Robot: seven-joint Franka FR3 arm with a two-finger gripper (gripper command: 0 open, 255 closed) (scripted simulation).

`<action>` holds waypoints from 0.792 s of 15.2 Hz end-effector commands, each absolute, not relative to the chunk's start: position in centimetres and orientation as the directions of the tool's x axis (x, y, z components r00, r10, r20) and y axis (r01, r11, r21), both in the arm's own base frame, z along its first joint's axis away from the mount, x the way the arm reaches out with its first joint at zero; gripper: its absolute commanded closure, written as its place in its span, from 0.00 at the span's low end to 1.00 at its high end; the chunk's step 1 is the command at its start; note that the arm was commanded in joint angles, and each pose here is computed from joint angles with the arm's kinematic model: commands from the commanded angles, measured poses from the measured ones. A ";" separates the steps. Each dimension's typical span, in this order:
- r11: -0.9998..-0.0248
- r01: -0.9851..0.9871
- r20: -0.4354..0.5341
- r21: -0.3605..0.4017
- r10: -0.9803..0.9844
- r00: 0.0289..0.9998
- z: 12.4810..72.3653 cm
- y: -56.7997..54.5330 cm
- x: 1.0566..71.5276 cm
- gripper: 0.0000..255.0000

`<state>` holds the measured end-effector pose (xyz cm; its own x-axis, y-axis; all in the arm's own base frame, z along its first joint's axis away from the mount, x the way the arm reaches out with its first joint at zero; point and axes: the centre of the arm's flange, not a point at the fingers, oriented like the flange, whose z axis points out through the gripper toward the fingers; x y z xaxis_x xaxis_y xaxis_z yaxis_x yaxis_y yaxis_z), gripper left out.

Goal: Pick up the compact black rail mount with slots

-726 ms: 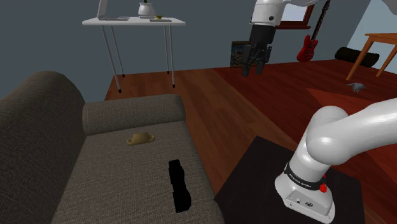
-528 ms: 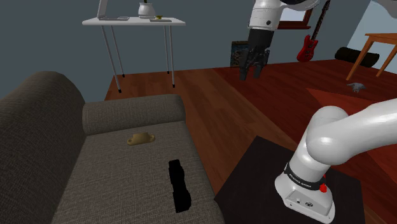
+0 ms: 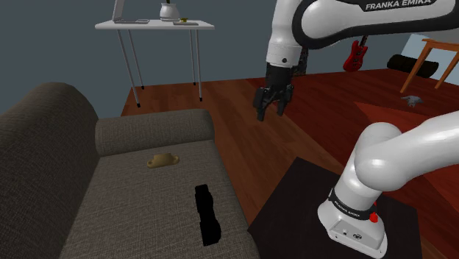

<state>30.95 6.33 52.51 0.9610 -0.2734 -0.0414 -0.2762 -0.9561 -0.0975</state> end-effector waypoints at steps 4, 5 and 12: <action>-0.944 -0.321 -0.040 -0.076 -0.319 0.947 47.7 11.1 32.3 0.00; -0.941 -0.330 -0.039 -0.071 -0.328 0.944 46.7 12.0 32.6 0.00; -0.920 -0.389 -0.037 -0.039 -0.388 0.921 39.7 18.0 34.8 0.00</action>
<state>34.62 17.22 40.98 0.9250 -0.3780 -0.0381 -0.3794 -0.9243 -0.0419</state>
